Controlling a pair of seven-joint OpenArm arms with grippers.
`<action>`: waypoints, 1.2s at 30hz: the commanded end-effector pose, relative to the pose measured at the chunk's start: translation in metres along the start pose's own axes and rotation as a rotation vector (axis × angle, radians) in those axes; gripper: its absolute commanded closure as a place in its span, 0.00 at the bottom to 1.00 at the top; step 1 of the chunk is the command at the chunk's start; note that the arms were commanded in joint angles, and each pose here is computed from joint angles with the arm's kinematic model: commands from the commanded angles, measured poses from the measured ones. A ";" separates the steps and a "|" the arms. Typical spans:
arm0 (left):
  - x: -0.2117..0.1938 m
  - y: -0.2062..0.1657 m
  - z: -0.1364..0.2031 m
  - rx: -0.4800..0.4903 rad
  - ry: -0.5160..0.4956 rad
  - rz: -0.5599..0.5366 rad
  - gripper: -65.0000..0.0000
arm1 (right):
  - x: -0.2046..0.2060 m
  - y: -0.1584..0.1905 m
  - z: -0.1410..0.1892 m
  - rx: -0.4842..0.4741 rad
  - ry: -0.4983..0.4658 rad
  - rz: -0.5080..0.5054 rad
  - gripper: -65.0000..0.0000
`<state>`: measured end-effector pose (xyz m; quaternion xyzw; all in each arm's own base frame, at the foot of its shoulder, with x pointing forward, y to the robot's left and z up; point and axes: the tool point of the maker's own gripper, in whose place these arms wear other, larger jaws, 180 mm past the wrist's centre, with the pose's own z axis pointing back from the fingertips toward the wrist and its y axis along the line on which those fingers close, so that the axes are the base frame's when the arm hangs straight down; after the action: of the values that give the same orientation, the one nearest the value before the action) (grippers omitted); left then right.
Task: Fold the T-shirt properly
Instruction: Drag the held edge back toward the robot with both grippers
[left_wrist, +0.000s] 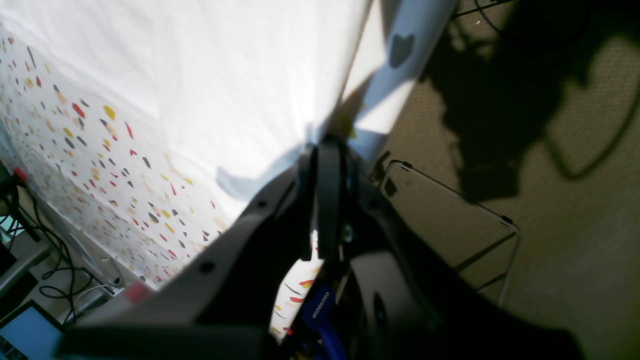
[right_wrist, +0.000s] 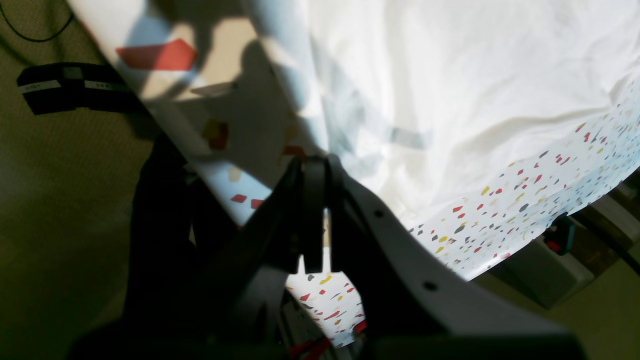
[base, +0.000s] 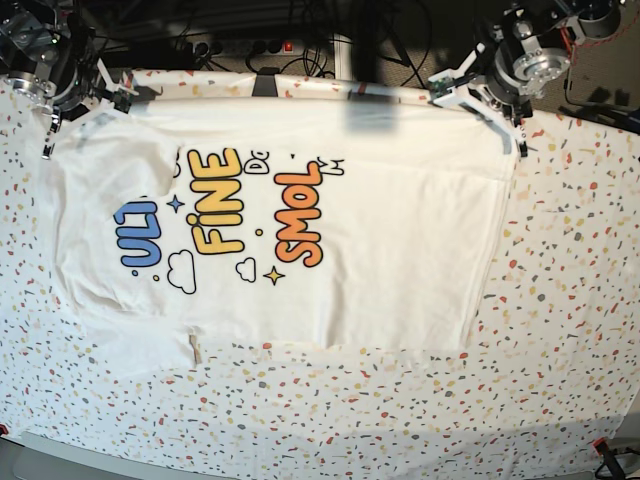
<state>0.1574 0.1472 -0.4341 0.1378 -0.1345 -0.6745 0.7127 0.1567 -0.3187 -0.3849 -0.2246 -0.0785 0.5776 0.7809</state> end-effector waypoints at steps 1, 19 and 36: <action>-0.006 -0.010 0.002 -0.040 0.020 -0.005 1.00 | -0.006 -0.014 0.004 -0.042 0.026 0.014 1.00; -0.015 -0.010 0.002 -0.040 0.073 -0.006 1.00 | -0.005 -0.002 0.004 0.029 0.017 0.053 1.00; -0.014 -0.010 0.002 -0.040 0.065 -0.006 0.98 | -0.003 -0.001 0.004 0.034 0.009 0.030 0.65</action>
<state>0.1566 0.1519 -0.4338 0.1483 -0.1217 -0.6707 0.7165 0.1455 -0.3158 -0.3900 -0.1976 -0.0556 0.5884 0.7821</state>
